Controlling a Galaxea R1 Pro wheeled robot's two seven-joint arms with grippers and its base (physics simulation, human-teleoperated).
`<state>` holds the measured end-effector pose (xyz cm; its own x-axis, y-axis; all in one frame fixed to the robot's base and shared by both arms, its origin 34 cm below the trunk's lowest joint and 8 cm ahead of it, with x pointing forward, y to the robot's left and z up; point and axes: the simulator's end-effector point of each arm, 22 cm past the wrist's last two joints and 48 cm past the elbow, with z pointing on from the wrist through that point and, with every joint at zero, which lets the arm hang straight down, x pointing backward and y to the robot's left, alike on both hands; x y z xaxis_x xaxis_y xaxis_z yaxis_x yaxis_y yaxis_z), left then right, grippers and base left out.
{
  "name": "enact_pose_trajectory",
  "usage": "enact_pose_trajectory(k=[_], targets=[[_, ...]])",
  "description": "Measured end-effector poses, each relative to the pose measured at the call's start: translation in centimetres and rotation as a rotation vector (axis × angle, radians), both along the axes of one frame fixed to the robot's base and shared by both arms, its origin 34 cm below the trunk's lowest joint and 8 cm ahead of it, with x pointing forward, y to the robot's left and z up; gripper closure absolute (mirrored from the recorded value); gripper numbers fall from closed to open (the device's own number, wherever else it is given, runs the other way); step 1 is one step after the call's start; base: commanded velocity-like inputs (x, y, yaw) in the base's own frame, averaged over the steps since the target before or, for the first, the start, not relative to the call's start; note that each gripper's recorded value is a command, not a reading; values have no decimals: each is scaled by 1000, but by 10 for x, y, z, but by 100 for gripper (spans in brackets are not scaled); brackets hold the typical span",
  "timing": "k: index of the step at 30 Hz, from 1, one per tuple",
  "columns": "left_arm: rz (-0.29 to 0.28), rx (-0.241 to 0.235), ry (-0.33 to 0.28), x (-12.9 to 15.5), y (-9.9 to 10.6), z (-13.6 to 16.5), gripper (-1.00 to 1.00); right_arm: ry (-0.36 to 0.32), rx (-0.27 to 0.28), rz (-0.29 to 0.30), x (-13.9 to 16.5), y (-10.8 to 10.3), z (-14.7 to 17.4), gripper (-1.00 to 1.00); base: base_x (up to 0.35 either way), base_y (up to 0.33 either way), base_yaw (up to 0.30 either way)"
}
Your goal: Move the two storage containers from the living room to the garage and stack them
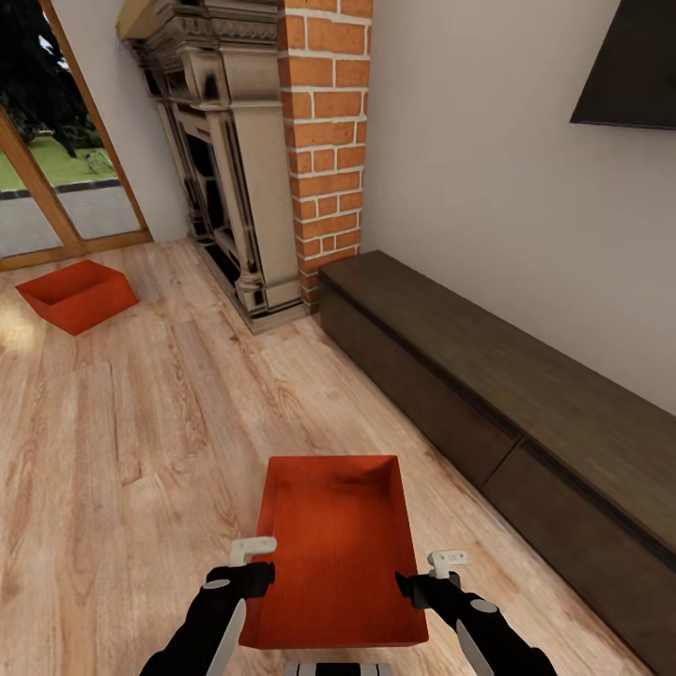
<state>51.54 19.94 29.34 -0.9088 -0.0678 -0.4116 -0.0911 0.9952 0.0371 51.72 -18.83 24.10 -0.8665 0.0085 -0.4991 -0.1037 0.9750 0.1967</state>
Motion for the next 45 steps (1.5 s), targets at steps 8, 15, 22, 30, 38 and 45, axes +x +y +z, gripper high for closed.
enact_pose_trajectory(k=[8,15,22,30,38,45], targets=[[-2,0,6,-4,0,-12,-100,0,-1,0,-3,-1,-11,-100,0,0,0],[-8,2,43,-16,0,-32,-100,-1,-1,0,-6,-1,-27,-100,0,0,0],[-11,7,62,-24,2,-49,-100,-1,-1,0,-11,-1,-42,-100,0,0,0],[-11,8,58,-23,4,-49,-100,-2,-3,-2,-10,-2,-42,-100,0,0,0],[-7,-15,41,-18,-10,-46,-100,-4,7,-3,-9,7,-41,-100,0,0,0],[-5,-3,31,-17,-2,-46,-100,-4,-5,5,-9,-1,-42,-100,0,0,0]])
